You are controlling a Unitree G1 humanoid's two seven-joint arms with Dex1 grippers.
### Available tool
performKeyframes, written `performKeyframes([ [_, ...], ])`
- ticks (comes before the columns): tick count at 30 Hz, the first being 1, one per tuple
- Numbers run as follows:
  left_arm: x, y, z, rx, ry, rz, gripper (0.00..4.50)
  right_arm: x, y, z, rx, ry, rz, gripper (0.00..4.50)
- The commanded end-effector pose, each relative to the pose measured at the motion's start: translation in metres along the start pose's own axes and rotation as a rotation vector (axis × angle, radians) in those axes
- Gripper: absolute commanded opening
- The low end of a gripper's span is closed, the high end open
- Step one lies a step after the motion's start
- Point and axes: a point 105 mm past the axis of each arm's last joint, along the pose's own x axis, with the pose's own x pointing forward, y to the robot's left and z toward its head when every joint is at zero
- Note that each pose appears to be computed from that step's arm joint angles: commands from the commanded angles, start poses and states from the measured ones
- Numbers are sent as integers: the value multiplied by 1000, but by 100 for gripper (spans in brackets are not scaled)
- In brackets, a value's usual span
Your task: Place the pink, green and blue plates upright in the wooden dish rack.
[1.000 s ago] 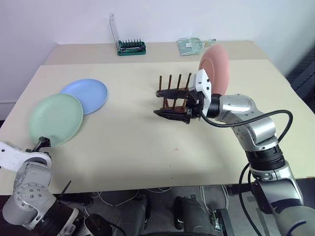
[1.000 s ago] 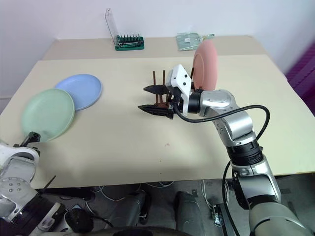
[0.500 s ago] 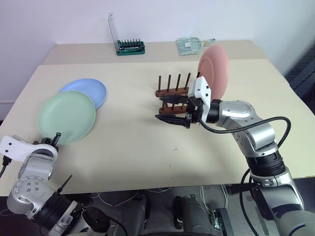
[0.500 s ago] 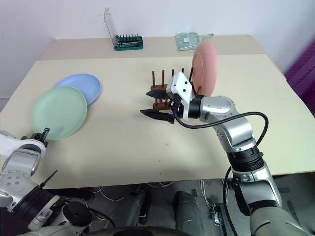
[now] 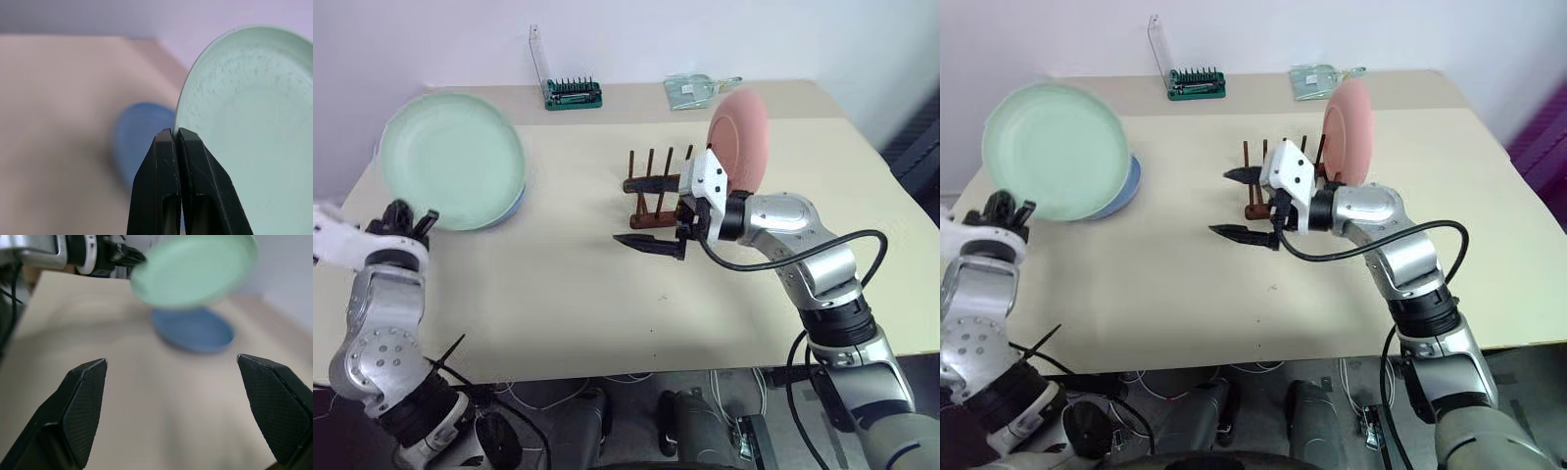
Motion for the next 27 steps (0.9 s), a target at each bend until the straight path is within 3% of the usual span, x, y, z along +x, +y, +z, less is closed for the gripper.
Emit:
performKeyframes([
  [1, 4, -52, 6, 95, -26, -139, 0, 19, -7, 18, -284, -19, -44, 445],
  [5, 12, -93, -10, 115, 29, -213, 0, 38, -5, 21, -531, -28, -56, 445],
  [13, 11, -132, -30, 130, 111, -317, 0, 56, -22, 6, -795, 68, -142, 445],
  [16, 8, -136, -34, 110, 126, -333, 0, 58, -28, -9, -870, 132, -153, 364],
  [23, 5, -135, -31, 98, 116, -334, 0, 55, -38, -15, -910, 174, -197, 11],
  [27, 4, -133, -31, 81, 118, -328, 0, 53, -39, -19, -923, 185, -198, 5],
])
